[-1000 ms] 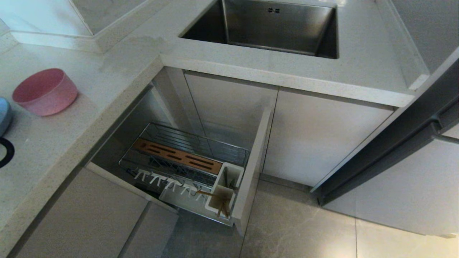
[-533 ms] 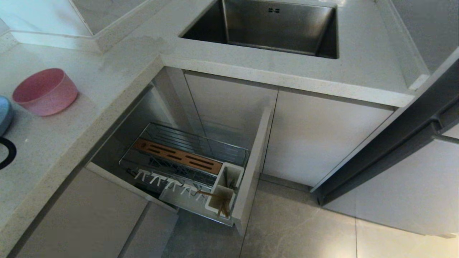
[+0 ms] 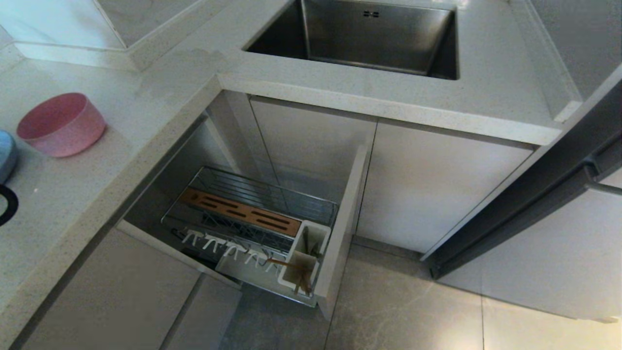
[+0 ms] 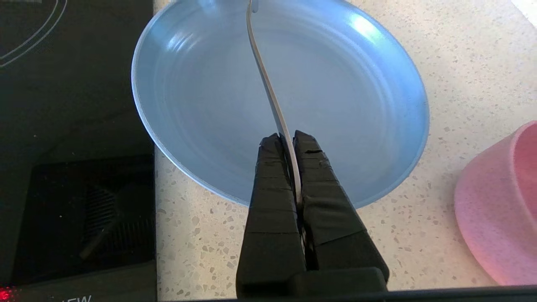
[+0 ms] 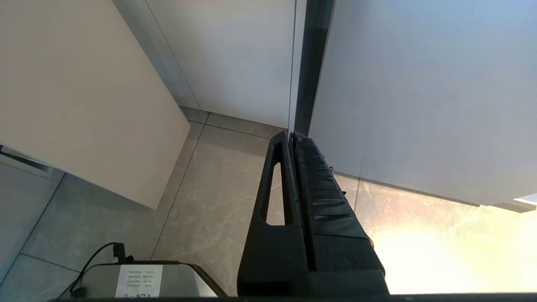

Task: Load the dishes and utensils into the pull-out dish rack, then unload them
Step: Take the fork out of the cupboard

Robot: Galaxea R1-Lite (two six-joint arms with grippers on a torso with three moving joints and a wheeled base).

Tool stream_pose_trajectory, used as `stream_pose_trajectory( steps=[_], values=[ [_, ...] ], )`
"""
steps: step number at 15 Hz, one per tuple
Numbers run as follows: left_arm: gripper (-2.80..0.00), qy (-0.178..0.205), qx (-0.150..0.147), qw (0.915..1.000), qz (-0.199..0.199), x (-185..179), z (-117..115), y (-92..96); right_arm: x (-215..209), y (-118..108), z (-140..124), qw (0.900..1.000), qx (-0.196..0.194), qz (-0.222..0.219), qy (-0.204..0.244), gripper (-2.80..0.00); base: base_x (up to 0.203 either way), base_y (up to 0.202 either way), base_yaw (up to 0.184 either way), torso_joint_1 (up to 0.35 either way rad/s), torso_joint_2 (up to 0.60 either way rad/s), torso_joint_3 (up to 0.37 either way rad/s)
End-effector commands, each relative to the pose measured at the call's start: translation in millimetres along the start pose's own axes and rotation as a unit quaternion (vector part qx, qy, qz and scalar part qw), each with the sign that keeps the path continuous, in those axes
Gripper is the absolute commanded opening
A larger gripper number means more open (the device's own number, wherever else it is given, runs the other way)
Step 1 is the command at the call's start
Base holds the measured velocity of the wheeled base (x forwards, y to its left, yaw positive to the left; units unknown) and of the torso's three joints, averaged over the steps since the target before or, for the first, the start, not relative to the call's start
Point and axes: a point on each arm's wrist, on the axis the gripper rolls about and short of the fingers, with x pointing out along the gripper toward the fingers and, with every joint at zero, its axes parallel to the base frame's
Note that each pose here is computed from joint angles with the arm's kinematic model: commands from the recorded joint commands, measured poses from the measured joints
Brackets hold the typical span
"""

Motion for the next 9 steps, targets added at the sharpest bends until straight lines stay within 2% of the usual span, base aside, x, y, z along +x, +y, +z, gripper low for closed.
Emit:
stream_pose_trajectory(
  steps=[1, 9],
  values=[
    [0.00, -0.003, -0.002, 1.0000, 0.000, -1.1, 1.1, 0.1, -0.1, 0.0, 0.0, 1.000, 0.000, 0.000, 0.000, -2.80, 0.000, 0.000, 0.000, 0.000, 0.00, 0.000],
    [0.00, -0.005, -0.001, 1.0000, -0.001, -4.7, 2.1, 1.6, -0.1, 0.0, 0.0, 1.000, 0.000, 0.000, 0.000, -2.80, 0.000, 0.000, 0.000, 0.000, 0.00, 0.000]
  ],
)
